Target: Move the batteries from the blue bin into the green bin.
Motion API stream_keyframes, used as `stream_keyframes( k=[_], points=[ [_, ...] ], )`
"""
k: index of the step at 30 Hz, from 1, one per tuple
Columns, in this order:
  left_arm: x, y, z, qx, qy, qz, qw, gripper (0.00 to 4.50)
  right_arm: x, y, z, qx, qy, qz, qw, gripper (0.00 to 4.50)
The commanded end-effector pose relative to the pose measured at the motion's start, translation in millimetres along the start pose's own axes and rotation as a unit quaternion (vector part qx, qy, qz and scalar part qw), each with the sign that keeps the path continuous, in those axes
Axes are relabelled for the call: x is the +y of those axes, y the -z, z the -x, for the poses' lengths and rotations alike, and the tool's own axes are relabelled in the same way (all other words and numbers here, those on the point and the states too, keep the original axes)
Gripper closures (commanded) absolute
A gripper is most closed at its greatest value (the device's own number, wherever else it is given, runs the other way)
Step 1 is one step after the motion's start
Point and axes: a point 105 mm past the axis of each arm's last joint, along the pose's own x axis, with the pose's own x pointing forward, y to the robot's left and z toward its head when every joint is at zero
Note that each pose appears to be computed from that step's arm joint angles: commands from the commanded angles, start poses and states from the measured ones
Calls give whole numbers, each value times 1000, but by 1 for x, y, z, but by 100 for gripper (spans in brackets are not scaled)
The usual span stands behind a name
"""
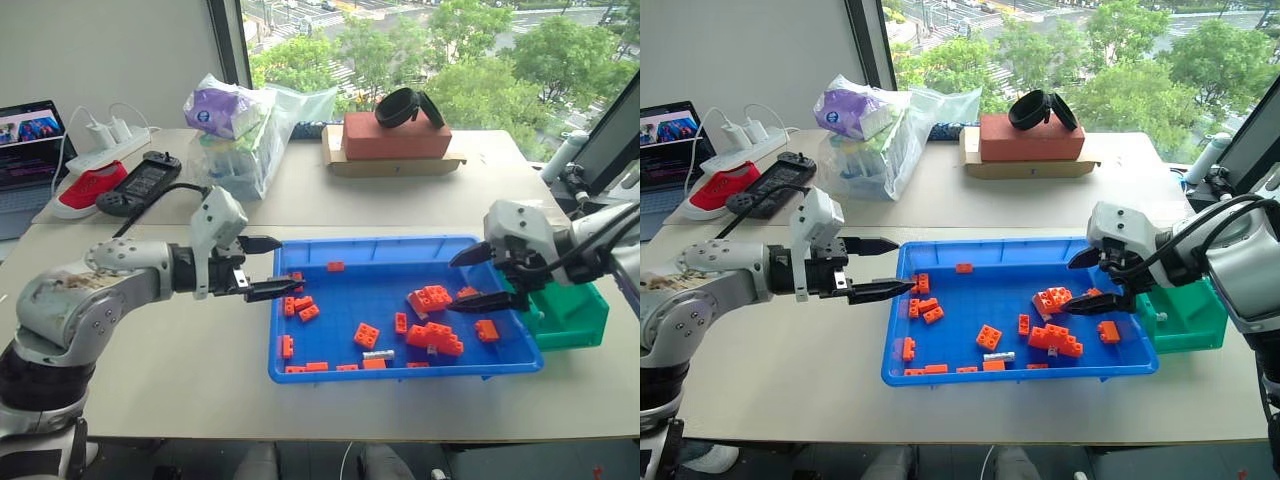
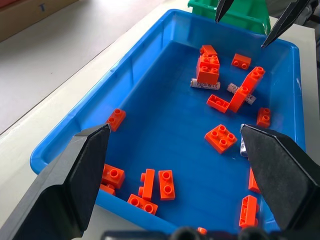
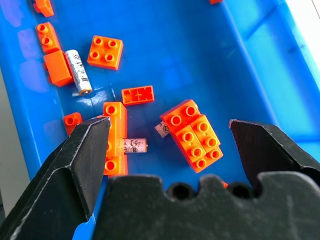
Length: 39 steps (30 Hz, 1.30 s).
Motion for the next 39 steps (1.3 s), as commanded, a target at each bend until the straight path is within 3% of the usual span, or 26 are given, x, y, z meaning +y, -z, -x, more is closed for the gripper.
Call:
stream_keyframes(
  k=[1,7,28,29,32,37,39],
  points=[
    [-5,-10,4,-11,3,-21,1000,0,2,-9,-3,-10,2,14,1000,4],
    [-4,-12,2,-17,-1,-19,1000,0,-33,-17,-5,-51,82,12,995,4],
    [8,3,11,17,-57,-26,998,0,-47,34,-43,-24,18,-37,999,4],
    [8,3,11,17,-57,-27,998,0,-48,36,-45,-22,18,-38,999,55],
    [8,4,11,17,-60,-26,998,0,-50,36,-48,-34,20,-47,998,126],
    [8,4,12,17,-60,-25,998,0,-50,28,-42,-54,15,-47,997,300],
    [8,5,12,17,-61,-25,998,0,-56,20,-32,-67,30,-43,996,304]
  ],
)
